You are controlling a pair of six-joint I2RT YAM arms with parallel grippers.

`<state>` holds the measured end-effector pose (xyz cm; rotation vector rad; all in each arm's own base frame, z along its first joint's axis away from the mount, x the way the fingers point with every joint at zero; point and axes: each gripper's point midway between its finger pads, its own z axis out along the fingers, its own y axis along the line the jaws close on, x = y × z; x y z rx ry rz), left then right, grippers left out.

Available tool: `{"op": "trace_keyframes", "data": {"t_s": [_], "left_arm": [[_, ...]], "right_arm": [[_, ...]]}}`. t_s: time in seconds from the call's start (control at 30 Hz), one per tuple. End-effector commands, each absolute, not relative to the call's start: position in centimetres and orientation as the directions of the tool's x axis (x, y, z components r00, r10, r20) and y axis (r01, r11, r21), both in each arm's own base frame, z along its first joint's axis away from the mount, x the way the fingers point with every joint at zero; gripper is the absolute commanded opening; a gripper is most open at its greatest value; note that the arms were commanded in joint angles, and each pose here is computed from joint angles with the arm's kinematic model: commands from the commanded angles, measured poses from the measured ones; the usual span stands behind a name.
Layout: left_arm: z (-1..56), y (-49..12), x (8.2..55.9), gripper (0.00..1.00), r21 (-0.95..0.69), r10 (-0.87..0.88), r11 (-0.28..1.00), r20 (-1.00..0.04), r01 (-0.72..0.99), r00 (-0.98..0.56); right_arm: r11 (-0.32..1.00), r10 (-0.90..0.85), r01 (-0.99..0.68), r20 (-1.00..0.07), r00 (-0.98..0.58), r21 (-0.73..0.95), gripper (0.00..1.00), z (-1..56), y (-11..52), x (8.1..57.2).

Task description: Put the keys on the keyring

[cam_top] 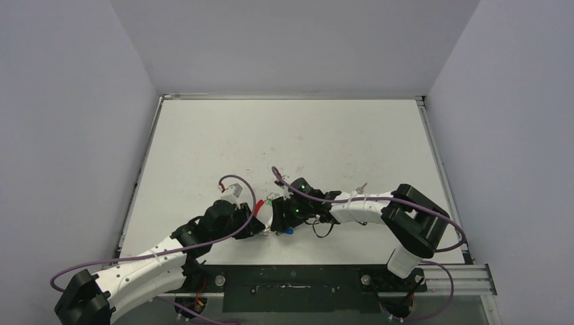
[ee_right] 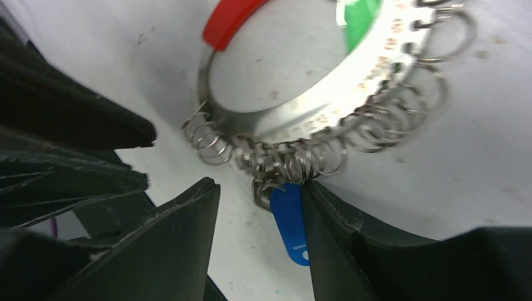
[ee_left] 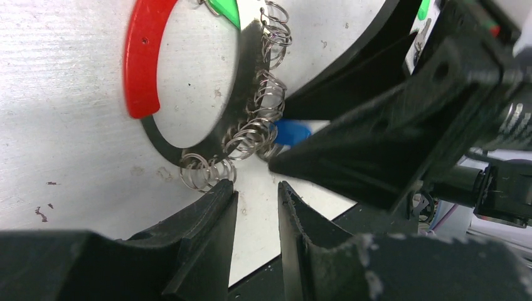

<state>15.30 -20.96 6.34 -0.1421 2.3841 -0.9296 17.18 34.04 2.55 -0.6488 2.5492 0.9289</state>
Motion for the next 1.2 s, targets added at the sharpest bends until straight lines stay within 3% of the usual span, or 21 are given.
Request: {"op": "trace_keyframes", "data": {"t_s": [0.0,0.07,0.13,0.23,0.43,0.63,0.83,0.97,1.0,1.07,1.17], "left_arm": [[6.6,-20.9,15.9,0.29,-0.659,-0.320,0.746,-0.480,0.095,-0.817],[6.5,-20.9,15.8,0.29,-0.657,-0.319,0.748,-0.479,0.093,-0.818],[6.4,-20.8,15.8,0.29,-0.656,-0.318,0.749,-0.479,0.093,-0.819],[6.4,-20.7,15.7,0.29,-0.656,-0.319,0.750,-0.478,0.091,-0.818],[6.5,-20.5,15.6,0.29,-0.656,-0.322,0.749,-0.478,0.089,-0.817],[6.5,-20.0,15.9,0.30,-0.641,-0.334,0.764,-0.488,0.071,-0.807],[6.2,-19.7,15.9,0.32,-0.635,-0.335,0.771,-0.482,0.059,-0.810],[6.1,-19.6,15.9,0.33,-0.630,-0.334,0.774,-0.483,0.057,-0.809],[6.1,-19.6,16.0,0.33,-0.628,-0.334,0.776,-0.484,0.055,-0.809],[6.1,-19.4,16.0,0.33,-0.624,-0.332,0.780,-0.486,0.054,-0.808],[6.2,-19.1,16.0,0.33,-0.608,-0.324,0.792,-0.490,0.052,-0.809]], "right_arm": [[0.522,-0.267,-0.595,-0.545,-0.795,0.611,0.49,6.5,38.9,15.9],[0.447,-0.240,-0.609,-0.568,-0.787,0.655,0.41,8.3,39.8,15.3],[0.414,-0.210,-0.624,-0.597,-0.774,0.663,0.23,9.8,39.9,15.2],[0.421,-0.173,-0.656,-0.655,-0.736,0.626,0.17,11.7,39.1,15.8],[0.598,-0.154,-0.618,-0.683,-0.714,0.511,0.28,11.4,35.7,19.1],[0.723,-0.172,-0.517,-0.606,-0.777,0.458,0.53,7.2,33.3,22.2],[0.738,-0.237,-0.511,-0.540,-0.808,0.441,0.54,3.8,33.8,21.8],[0.709,-0.262,-0.537,-0.537,-0.802,0.457,0.47,3.4,35.2,20.6],[0.701,-0.269,-0.543,-0.533,-0.802,0.463,0.41,3.3,35.6,20.1],[0.682,-0.268,-0.548,-0.532,-0.803,0.484,0.19,3.5,36.2,19.2],[0.658,-0.265,-0.555,-0.533,-0.804,0.509,0.07,4.0,36.8,17.8]]}}
